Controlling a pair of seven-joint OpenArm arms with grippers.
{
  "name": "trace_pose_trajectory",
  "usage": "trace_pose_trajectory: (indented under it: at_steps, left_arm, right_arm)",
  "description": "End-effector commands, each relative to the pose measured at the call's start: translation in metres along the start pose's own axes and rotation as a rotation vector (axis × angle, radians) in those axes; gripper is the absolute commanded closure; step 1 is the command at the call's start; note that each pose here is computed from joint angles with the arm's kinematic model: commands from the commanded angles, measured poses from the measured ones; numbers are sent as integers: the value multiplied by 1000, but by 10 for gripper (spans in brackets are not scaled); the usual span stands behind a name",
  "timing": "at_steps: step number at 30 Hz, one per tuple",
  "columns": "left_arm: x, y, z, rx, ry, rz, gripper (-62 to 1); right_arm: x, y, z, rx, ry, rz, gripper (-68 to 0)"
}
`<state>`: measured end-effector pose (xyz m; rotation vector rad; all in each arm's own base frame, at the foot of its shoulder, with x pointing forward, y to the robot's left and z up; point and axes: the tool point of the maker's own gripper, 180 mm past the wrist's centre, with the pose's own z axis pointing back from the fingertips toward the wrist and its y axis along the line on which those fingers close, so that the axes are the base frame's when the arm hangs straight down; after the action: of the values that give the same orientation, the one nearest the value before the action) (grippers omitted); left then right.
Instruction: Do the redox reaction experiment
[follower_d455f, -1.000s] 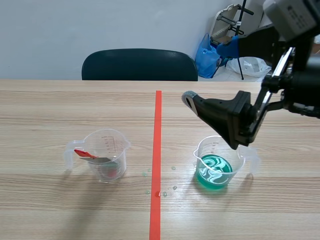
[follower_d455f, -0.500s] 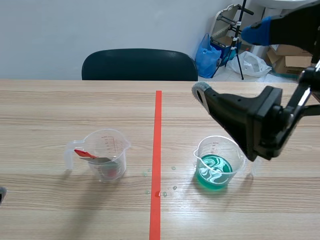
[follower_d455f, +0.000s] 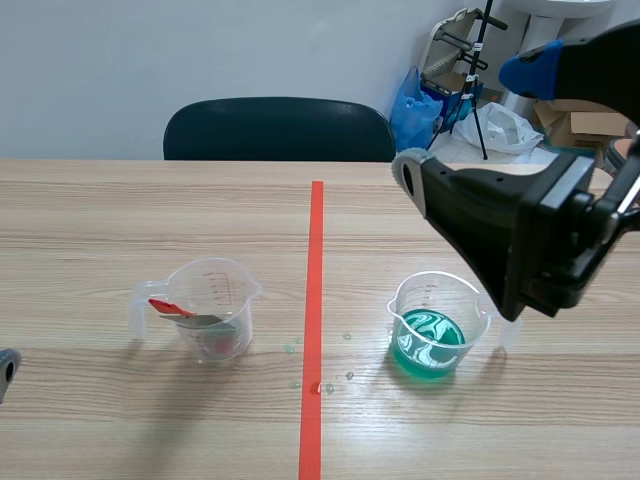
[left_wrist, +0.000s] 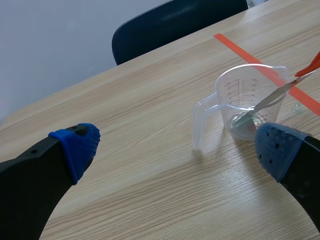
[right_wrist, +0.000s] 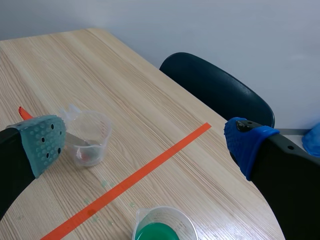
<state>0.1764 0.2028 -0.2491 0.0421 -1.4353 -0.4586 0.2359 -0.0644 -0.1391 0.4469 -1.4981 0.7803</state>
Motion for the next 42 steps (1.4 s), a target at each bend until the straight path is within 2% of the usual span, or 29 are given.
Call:
trace_pose_trajectory:
  at_steps: [1, 13, 22, 42]
  left_arm:
    - [9, 2, 0, 9, -30, -3, -623]
    - [17, -2, -3, -18, -47, 0, -623]
    - [33, -4, -8, -31, -66, -32, -623]
    - [33, -3, -9, -30, -67, -32, -623]
  right_arm:
    - [6, -4, -1, -8, -26, 1, -679]
    - [5, -3, -1, -7, -17, -3, -679]
    - [4, -3, -1, -8, -12, 10, -679]
    - [4, -3, -1, -8, -16, 20, -679]
